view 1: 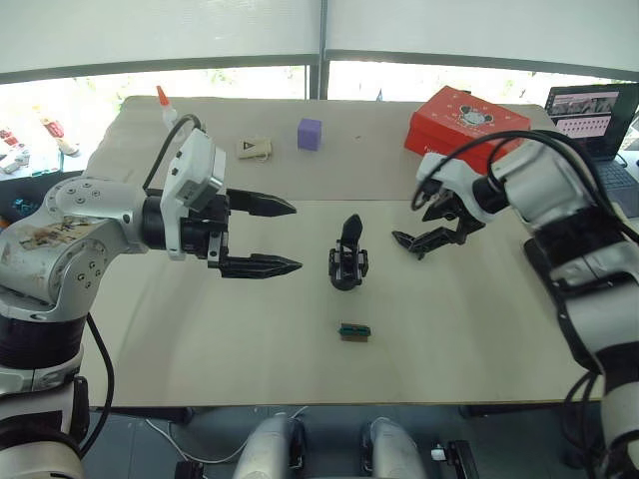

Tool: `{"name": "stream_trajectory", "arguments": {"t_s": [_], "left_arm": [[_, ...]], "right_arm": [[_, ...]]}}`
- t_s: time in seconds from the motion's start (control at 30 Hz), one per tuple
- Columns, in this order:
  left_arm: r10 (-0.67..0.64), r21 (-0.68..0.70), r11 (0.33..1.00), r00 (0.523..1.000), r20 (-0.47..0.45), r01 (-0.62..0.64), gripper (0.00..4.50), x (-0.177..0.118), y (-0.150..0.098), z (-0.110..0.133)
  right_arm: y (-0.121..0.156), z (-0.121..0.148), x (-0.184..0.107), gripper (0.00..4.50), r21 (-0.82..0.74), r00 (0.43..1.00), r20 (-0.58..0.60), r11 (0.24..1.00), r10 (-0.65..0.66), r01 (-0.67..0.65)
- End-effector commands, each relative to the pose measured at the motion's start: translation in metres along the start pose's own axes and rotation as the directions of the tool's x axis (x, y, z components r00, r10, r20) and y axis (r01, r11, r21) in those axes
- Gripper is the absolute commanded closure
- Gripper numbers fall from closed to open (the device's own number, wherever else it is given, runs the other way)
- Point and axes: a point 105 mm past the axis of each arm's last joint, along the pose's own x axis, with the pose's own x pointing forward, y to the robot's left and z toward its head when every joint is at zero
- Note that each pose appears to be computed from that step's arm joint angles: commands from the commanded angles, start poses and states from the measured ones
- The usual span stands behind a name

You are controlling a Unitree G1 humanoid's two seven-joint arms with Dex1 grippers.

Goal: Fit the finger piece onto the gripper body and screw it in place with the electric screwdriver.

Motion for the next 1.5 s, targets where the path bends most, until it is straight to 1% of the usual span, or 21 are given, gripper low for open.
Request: {"name": "stream_trajectory", "arguments": {"t_s": [0.03,0.1,0.27,0.47,0.6,0.67,0.8,0.9,0.97,1.07,1.17,1.23,1.3,1.37,1.4,1.43,1.47,1.5], "left_arm": [[-0.004,0.039,0.999,1.0,0.004,0.004,0.06,0.001,-0.005,0.009],[0.006,0.038,0.999,1.0,0.001,-0.006,0.06,0.003,-0.004,0.01],[0.012,0.047,0.999,1.0,0.001,-0.012,0.06,0.009,-0.004,0.012],[0.011,0.06,0.998,1.0,0.007,-0.011,0.06,0.012,-0.006,0.011],[0.014,0.067,0.998,1.0,0.0,-0.014,0.06,0.012,-0.008,0.008],[0.016,0.068,0.998,1.0,0.001,-0.016,0.0,0.012,-0.007,0.009],[0.018,0.068,0.998,1.0,0.004,-0.018,0.0,0.013,-0.008,0.009],[0.019,0.067,0.998,1.0,0.004,-0.019,0.0,0.013,-0.009,0.008],[0.024,0.062,0.998,1.0,0.003,-0.025,0.0,0.012,-0.008,0.008],[0.042,0.058,0.997,0.999,0.005,-0.043,0.0,0.011,-0.006,0.008],[0.064,0.037,0.997,0.998,0.016,-0.065,0.0,0.009,-0.004,0.007],[0.102,0.015,0.995,0.994,0.039,-0.103,0.0,0.008,0.0,0.007],[0.133,-0.004,0.991,0.988,0.074,-0.133,0.0,0.008,0.002,0.01],[0.161,-0.037,0.987,0.982,0.103,-0.158,0.0,0.01,0.004,0.012],[0.193,-0.063,0.98,0.973,0.127,-0.186,0.0,0.011,0.008,0.014],[0.216,-0.082,0.975,0.966,0.143,-0.206,0.0,0.011,0.01,0.014],[0.251,-0.111,0.966,0.953,0.172,-0.234,0.0,0.013,0.015,0.017],[0.274,-0.133,0.959,0.943,0.19,-0.252,0.0,0.014,0.017,0.018]], "right_arm": [[-0.014,-0.001,-0.006,0.0,-0.006,0.995,-0.081,0.998,-0.055,0.055],[-0.015,-0.003,-0.001,0.0,0.006,0.989,-0.138,0.998,-0.053,0.055],[-0.018,-0.009,0.007,0.0,0.044,0.973,-0.221,0.996,-0.07,0.082],[-0.008,0.002,0.024,0.0,0.138,0.978,-0.202,0.988,-0.047,0.075],[-0.006,-0.001,0.032,0.0,0.169,0.977,-0.206,0.981,-0.059,0.094],[-0.006,-0.002,0.036,0.54,0.168,0.977,-0.204,0.981,-0.062,0.097],[-0.009,-0.006,0.042,1.84,0.159,0.976,-0.197,0.979,-0.096,0.128],[-0.015,-0.013,0.043,2.96,0.131,0.97,-0.204,0.978,-0.135,0.163],[-0.017,-0.015,0.043,3.63,0.122,0.968,-0.202,0.977,-0.149,0.176],[-0.021,-0.015,0.039,3.68,0.115,0.97,-0.182,0.976,-0.162,0.184],[-0.026,-0.012,0.029,3.68,0.068,0.979,-0.134,0.984,-0.154,0.164],[-0.03,-0.006,0.017,3.68,0.095,0.987,-0.064,0.983,-0.149,0.154],[-0.033,0.002,0.004,3.68,0.021,0.99,0.034,0.99,-0.14,0.139],[-0.041,0.015,-0.01,3.68,-0.048,0.968,0.159,0.978,-0.193,0.203],[-0.043,0.025,-0.019,3.68,-0.063,0.944,0.252,0.97,-0.213,0.236],[-0.044,0.032,-0.025,3.68,-0.073,0.922,0.315,0.963,-0.224,0.259],[-0.043,0.037,-0.033,3.68,-0.041,0.894,0.383,0.962,-0.233,0.269],[-0.041,0.041,-0.039,3.68,-0.018,0.872,0.426,0.962,-0.241,0.274]]}}
